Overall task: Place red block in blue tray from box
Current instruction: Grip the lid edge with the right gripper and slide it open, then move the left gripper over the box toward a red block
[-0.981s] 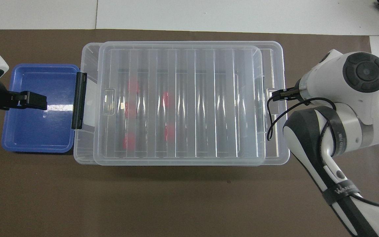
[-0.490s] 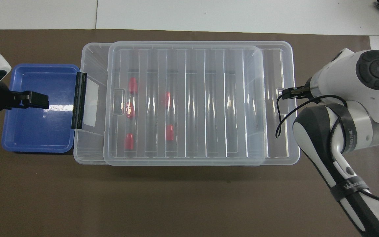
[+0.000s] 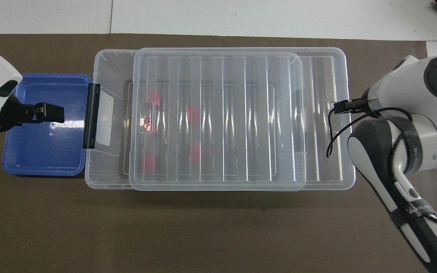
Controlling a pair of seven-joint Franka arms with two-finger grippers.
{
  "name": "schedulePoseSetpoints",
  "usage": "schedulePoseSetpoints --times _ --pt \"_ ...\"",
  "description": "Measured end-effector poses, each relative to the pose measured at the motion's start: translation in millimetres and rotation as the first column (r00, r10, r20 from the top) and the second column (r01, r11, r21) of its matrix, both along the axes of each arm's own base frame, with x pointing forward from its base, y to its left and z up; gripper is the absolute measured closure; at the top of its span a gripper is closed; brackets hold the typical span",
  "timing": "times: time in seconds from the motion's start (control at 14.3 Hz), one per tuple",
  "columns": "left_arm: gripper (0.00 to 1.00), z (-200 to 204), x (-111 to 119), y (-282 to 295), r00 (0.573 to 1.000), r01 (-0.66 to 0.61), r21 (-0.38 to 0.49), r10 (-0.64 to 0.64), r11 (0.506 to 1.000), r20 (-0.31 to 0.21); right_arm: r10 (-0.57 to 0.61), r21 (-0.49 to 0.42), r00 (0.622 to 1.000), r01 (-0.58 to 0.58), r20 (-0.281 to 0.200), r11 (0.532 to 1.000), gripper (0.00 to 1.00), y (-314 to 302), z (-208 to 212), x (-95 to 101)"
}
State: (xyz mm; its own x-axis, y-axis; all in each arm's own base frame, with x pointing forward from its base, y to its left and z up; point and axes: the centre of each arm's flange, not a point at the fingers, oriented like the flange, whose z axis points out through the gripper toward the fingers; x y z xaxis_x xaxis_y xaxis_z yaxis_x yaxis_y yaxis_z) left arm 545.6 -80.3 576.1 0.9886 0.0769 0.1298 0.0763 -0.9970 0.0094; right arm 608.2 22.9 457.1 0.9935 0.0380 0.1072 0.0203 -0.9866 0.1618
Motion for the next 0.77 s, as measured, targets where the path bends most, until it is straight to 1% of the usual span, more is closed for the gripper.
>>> schedulePoseSetpoints --times 0.14,0.28,0.63,0.77 --pt "0.0 -4 0 -11 1.0 -0.012 -0.008 0.012 1.0 0.016 -0.003 -0.012 1.0 0.003 -0.005 1.0 0.0 -7 0 -0.3" --pt "0.0 -14 -3 -34 0.998 -0.054 -0.024 0.054 0.998 0.028 -0.001 -0.015 1.0 0.001 -0.008 1.0 0.0 -16 0 -0.2" --pt "0.0 -38 -9 -67 0.993 -0.106 -0.049 0.108 0.993 0.04 -0.015 -0.025 1.0 0.015 -0.012 1.0 0.0 -36 0 -0.5" --pt "0.0 -49 -11 -78 0.991 -0.127 -0.056 0.13 0.99 0.036 -0.016 -0.031 1.0 0.015 -0.015 0.999 0.0 -43 0 -0.9"
